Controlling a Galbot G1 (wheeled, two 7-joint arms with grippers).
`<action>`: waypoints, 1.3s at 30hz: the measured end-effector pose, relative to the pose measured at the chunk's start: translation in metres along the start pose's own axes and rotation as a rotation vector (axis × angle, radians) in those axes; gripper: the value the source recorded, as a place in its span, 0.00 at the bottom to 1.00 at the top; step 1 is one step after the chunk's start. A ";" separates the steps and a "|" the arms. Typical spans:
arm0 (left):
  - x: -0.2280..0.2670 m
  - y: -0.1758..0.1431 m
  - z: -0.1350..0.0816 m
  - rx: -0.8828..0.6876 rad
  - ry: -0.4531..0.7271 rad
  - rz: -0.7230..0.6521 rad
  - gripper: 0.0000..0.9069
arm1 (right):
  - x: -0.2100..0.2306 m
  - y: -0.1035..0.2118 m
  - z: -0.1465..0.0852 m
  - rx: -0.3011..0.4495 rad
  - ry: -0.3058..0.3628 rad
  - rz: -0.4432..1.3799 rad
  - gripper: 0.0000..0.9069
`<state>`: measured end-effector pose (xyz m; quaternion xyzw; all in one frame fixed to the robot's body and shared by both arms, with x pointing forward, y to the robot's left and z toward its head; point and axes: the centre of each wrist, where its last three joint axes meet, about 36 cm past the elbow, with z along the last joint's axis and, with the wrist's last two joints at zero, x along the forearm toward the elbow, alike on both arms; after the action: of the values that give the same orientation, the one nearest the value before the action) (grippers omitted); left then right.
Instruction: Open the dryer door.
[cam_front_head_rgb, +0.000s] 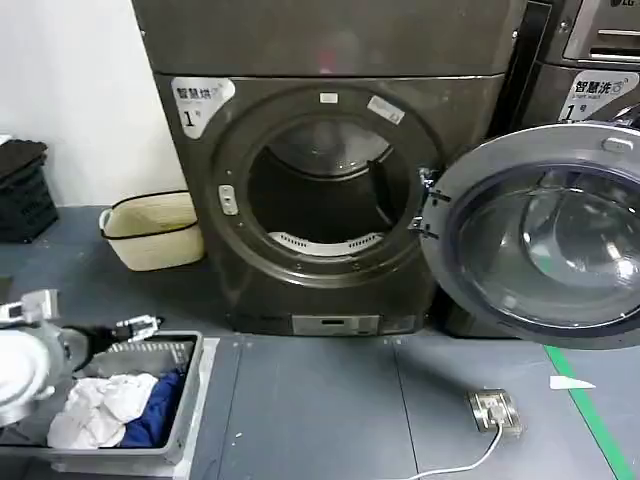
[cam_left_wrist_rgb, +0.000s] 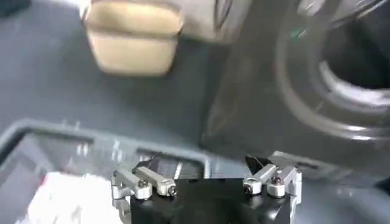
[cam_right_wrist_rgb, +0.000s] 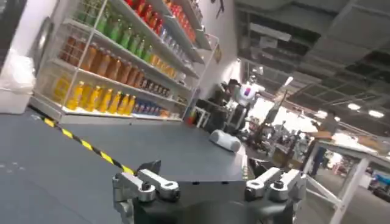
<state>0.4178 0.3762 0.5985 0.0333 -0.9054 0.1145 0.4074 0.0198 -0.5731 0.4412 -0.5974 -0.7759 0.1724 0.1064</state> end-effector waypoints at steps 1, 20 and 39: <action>-0.002 0.001 0.001 0.012 0.029 -0.005 1.00 | 0.000 0.000 0.000 0.001 0.000 0.000 1.00; -0.006 0.053 -0.033 0.295 0.261 -0.066 1.00 | 0.003 -0.009 0.001 -0.016 -0.018 0.029 1.00; -0.005 0.102 -0.055 0.442 0.224 -0.106 1.00 | 0.006 -0.013 0.006 -0.045 -0.022 0.030 1.00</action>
<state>0.4459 0.4881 0.6114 0.1560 -0.8047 0.2912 0.4933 0.0041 -0.5716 0.4403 -0.6091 -0.7718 0.1631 0.0817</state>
